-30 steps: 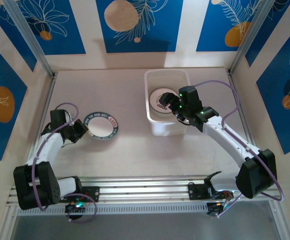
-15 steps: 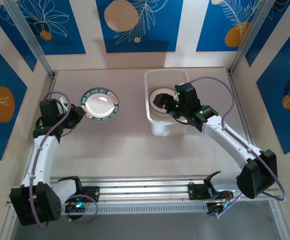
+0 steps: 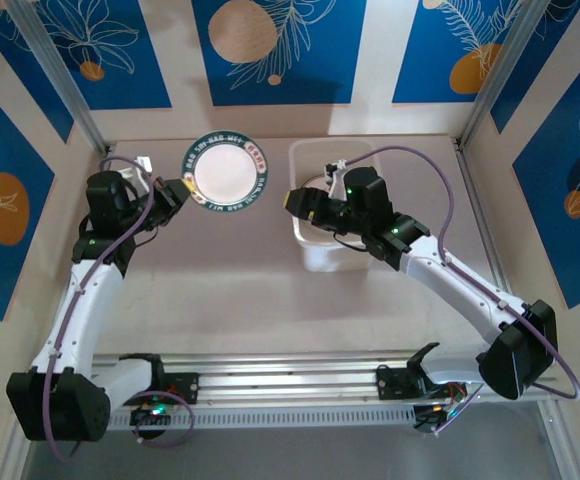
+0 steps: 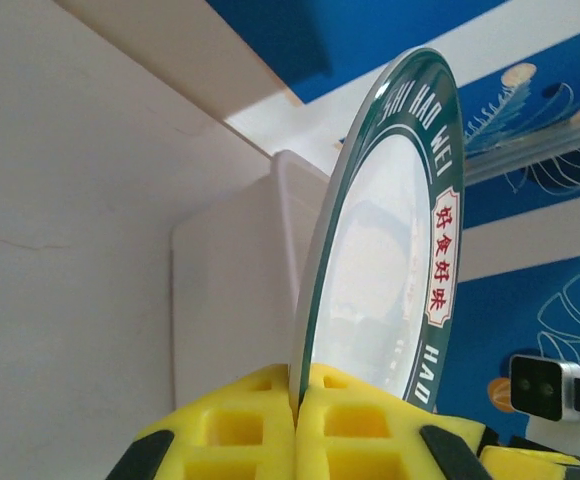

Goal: Place the plates into the plastic bin on the countertop

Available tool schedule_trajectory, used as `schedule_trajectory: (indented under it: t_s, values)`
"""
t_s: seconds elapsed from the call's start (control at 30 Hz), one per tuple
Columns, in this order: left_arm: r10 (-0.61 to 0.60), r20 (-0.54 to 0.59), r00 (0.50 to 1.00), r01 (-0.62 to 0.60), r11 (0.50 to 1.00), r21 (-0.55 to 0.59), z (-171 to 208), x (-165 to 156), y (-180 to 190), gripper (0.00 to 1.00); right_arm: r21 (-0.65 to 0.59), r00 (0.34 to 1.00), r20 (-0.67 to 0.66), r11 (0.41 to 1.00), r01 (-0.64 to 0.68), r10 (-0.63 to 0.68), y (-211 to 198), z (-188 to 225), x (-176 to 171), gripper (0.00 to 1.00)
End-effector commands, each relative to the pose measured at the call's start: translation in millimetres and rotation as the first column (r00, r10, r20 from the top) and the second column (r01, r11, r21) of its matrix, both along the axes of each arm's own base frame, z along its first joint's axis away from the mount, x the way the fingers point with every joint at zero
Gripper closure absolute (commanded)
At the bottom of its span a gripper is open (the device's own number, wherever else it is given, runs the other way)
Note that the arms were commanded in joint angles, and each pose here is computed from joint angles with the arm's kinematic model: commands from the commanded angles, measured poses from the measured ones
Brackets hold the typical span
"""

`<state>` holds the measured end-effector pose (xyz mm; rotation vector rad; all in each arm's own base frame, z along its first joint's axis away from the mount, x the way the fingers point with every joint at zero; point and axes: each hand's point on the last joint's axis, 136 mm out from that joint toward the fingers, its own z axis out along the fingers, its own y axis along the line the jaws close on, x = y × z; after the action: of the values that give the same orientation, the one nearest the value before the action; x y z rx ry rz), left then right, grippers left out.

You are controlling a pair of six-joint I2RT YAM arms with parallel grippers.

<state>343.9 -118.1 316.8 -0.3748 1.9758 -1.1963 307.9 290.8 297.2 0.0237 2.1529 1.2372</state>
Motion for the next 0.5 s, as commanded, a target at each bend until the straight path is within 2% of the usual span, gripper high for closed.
schedule_trajectory:
  t_s: [0.0,0.1,0.47]
  values:
    - [-0.032,0.122,0.992,0.038,0.998,-0.043,41.5,-2.1,-10.8,1.00,0.046,0.998,0.062,0.998,-0.031,0.028,11.9,17.7,2.9,0.44]
    - [-0.046,0.121,0.992,0.052,0.998,-0.045,40.2,-6.5,-15.7,1.00,0.085,0.996,0.090,0.996,-0.030,0.022,15.9,22.5,4.7,0.46]
    - [-0.087,0.134,0.987,0.095,0.994,-0.049,41.4,-17.1,-29.5,1.00,0.088,0.997,0.074,0.995,-0.035,0.028,38.1,14.9,25.4,0.54]
